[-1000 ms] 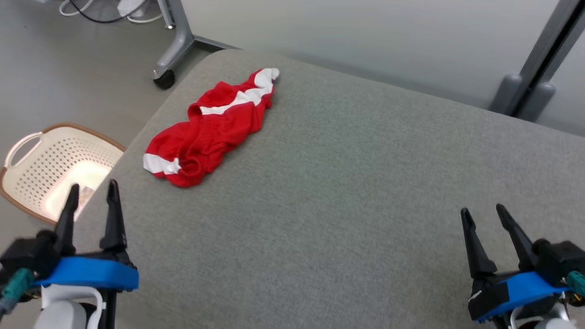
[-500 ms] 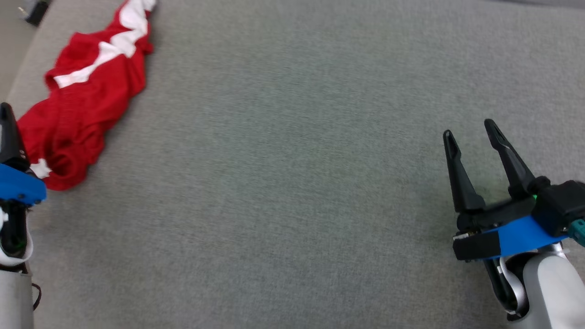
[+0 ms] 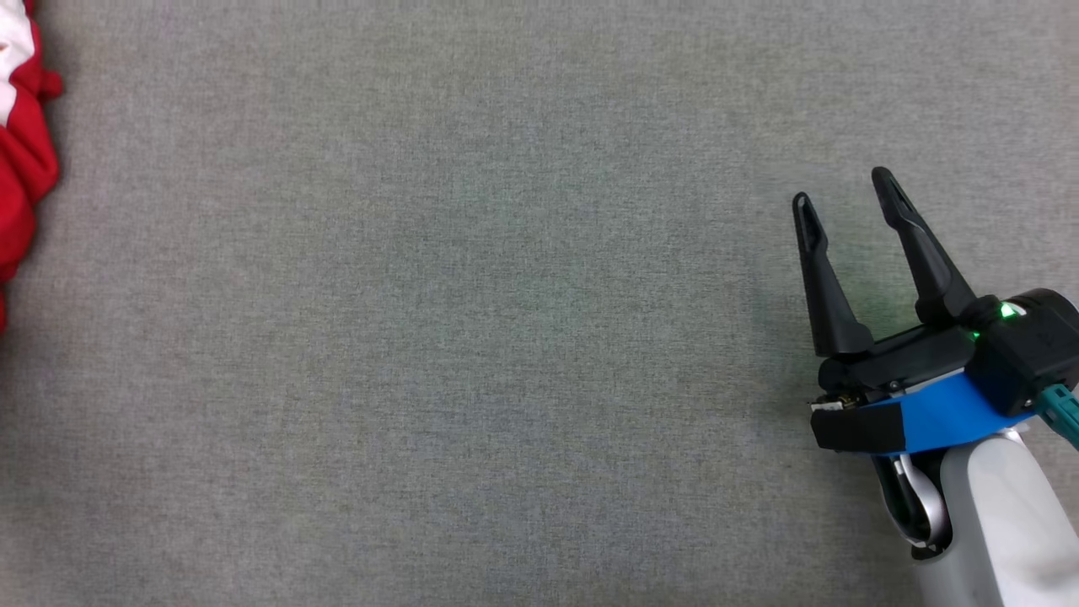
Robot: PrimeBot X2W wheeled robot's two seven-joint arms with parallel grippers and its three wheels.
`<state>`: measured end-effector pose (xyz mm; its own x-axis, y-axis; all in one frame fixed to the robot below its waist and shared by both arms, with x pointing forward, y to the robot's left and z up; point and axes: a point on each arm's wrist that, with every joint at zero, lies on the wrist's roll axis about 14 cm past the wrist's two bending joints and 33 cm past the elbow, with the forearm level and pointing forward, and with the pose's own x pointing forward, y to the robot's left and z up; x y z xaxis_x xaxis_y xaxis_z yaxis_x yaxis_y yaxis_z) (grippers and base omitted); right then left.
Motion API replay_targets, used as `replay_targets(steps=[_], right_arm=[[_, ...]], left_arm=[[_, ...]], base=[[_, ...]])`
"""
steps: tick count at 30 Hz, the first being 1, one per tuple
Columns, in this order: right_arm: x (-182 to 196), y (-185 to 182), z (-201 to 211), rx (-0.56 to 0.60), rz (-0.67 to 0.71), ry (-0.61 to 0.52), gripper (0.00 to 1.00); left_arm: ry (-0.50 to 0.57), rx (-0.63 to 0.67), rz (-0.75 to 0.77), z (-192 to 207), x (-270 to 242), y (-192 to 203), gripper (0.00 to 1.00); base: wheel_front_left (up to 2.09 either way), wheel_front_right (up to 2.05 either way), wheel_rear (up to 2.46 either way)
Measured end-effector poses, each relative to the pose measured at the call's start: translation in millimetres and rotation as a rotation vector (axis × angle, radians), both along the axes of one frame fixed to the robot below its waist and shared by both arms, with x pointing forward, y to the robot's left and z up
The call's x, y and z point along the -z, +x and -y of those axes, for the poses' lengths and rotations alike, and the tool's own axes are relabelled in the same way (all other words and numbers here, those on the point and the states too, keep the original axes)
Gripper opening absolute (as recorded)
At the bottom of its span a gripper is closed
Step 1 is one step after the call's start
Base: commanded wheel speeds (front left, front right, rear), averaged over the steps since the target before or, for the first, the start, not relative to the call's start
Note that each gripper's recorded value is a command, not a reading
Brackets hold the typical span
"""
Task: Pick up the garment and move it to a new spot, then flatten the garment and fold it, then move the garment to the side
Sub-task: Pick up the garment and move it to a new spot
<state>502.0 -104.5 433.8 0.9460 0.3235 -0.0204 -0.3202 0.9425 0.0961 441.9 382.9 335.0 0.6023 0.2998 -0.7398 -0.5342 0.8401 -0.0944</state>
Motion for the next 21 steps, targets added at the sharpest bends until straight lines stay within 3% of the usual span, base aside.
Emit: replay_targets(steps=[1, 2, 9, 16, 21], right_arm=[[-1, -1, 3, 0.009, 0.003, -0.004, 1.00], [-4, -1, 6, 0.017, 0.013, -0.010, 1.00], [-21, -14, 14, 0.050, 0.038, -0.037, 1.00], [-43, -39, 14, 0.067, 0.042, -0.031, 1.00], [-64, -58, 22, 0.100, 0.065, -0.017, 1.00]], left_arm=[[-0.006, -0.003, -0.008, 0, -1, 0, 0.18], [-0.010, -0.004, -0.013, 1, -3, -1, 0.00], [0.043, 0.041, 0.073, 3, -44, -7, 0.00], [0.158, 0.156, 0.318, 4, -150, 0, 0.00], [0.222, 0.304, 0.543, 38, -240, 10, 0.00]], base=[[0.00, 0.00, 0.00], [0.00, 0.00, 0.00], [0.00, 0.00, 0.00], [0.00, 0.00, 0.00], [0.00, 0.00, 0.00]])
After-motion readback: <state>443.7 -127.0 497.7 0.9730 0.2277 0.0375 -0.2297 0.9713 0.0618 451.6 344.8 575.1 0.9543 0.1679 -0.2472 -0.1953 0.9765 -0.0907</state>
